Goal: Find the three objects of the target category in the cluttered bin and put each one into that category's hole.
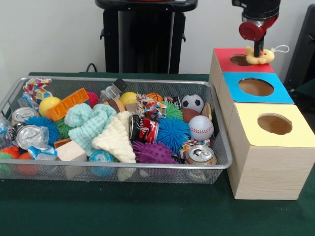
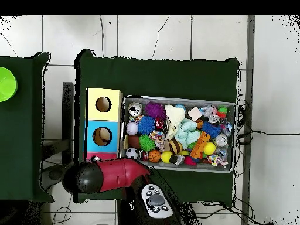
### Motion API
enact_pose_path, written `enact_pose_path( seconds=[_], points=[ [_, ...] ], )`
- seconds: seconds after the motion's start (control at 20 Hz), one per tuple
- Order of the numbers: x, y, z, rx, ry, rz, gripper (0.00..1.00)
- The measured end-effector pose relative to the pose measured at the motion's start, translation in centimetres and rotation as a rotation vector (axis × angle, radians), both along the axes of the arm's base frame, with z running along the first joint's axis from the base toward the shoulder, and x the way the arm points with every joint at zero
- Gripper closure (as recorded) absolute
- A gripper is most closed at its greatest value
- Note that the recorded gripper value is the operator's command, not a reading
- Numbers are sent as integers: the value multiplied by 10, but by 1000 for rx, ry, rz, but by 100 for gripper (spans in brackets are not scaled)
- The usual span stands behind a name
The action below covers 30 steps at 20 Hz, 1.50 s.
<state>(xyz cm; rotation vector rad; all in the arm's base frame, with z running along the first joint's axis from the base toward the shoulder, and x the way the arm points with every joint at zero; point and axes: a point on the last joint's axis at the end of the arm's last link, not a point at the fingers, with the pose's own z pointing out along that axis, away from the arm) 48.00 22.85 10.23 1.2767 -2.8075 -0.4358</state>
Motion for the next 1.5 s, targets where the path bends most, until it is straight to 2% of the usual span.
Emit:
enact_pose_path(
  seconds=[0.3,0.5,0.7,0.85,0.95,1.5],
  points=[
    [1,-3,0,-3,0,-6,100],
    [6,-15,-1,-4,1,-29,100],
    [9,-43,-6,-17,4,-53,100],
    [3,-72,-17,-42,23,-57,100],
    [4,-82,-19,-46,30,-61,100],
    [9,-89,-20,-43,69,-56,100]
  ],
)
